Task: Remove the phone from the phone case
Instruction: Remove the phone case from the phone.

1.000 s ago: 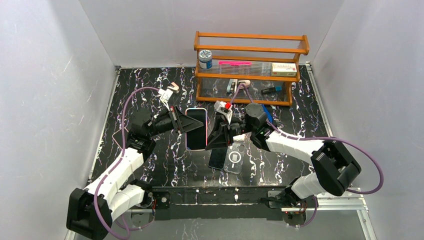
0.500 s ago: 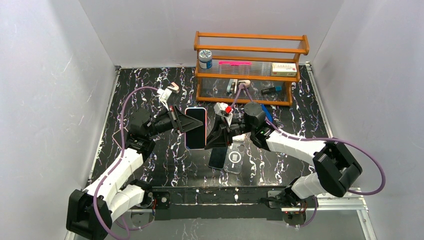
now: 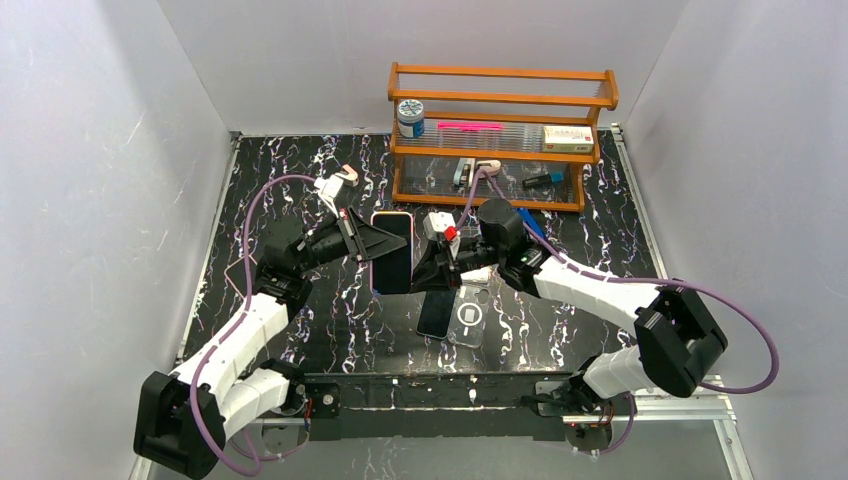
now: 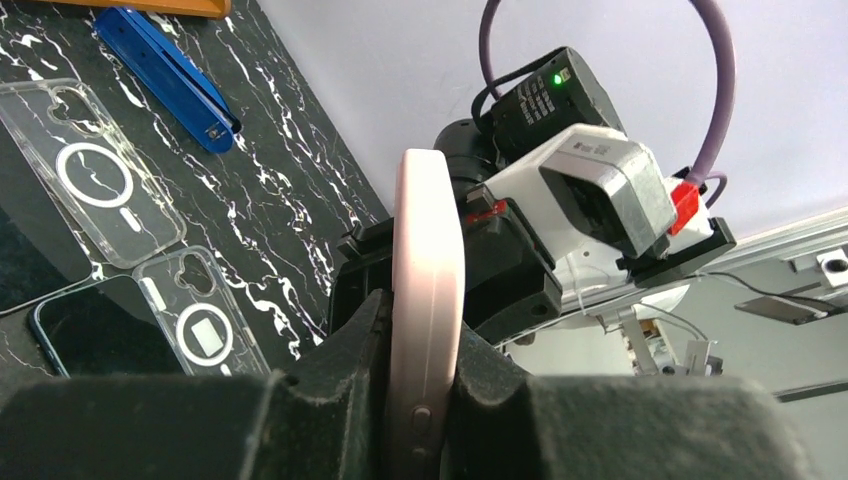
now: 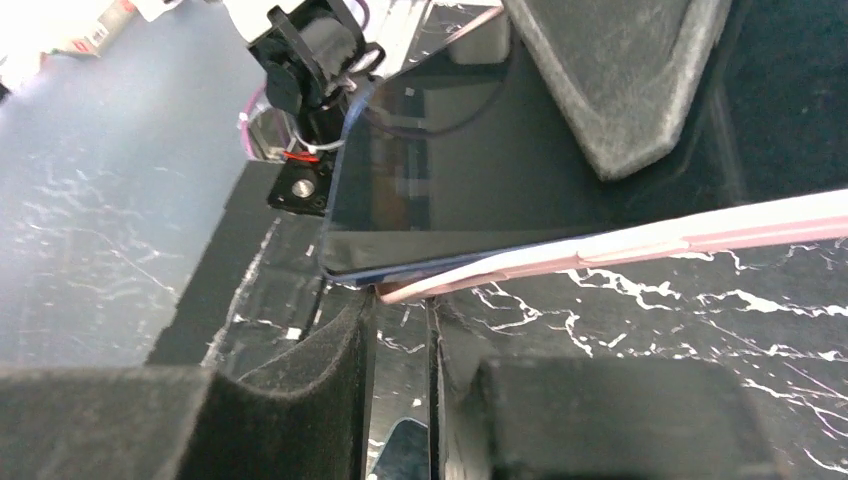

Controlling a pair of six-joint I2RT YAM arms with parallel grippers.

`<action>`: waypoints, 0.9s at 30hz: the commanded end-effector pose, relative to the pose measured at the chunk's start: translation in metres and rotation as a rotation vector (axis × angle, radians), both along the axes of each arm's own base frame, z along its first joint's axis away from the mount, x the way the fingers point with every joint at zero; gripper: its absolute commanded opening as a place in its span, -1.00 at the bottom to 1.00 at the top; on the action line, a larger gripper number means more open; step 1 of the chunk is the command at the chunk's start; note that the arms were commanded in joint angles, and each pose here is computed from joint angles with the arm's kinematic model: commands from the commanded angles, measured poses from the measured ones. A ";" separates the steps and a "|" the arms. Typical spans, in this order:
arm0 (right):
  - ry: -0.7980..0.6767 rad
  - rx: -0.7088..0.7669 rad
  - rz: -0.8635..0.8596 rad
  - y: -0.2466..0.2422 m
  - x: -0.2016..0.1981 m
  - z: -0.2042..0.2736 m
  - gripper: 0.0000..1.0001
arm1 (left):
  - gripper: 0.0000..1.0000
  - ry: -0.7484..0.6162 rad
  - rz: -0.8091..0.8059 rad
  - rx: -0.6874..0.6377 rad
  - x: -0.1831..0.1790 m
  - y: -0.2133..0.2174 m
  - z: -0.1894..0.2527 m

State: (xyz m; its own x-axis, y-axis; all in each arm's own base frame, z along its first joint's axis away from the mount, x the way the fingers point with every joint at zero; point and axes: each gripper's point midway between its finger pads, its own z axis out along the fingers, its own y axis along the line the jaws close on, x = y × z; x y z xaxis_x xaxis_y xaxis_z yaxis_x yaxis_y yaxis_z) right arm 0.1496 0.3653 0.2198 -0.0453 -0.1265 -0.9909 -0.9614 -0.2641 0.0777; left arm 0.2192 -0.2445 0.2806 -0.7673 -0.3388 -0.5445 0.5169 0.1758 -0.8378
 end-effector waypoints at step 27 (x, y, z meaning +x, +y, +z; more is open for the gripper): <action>0.429 0.378 -0.302 0.005 0.055 0.079 -0.28 | -1.00 0.051 -0.084 -0.135 -0.031 -0.013 0.027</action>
State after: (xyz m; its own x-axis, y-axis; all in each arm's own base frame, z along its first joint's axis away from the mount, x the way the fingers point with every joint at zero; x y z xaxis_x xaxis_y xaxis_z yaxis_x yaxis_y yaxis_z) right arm 0.1639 0.3659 0.2419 -0.4645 0.0419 -0.8846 -0.8788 -0.1455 0.4545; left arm 0.2284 -0.2414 0.2984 -0.7501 -0.4555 -0.4795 0.4753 0.1327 -0.8697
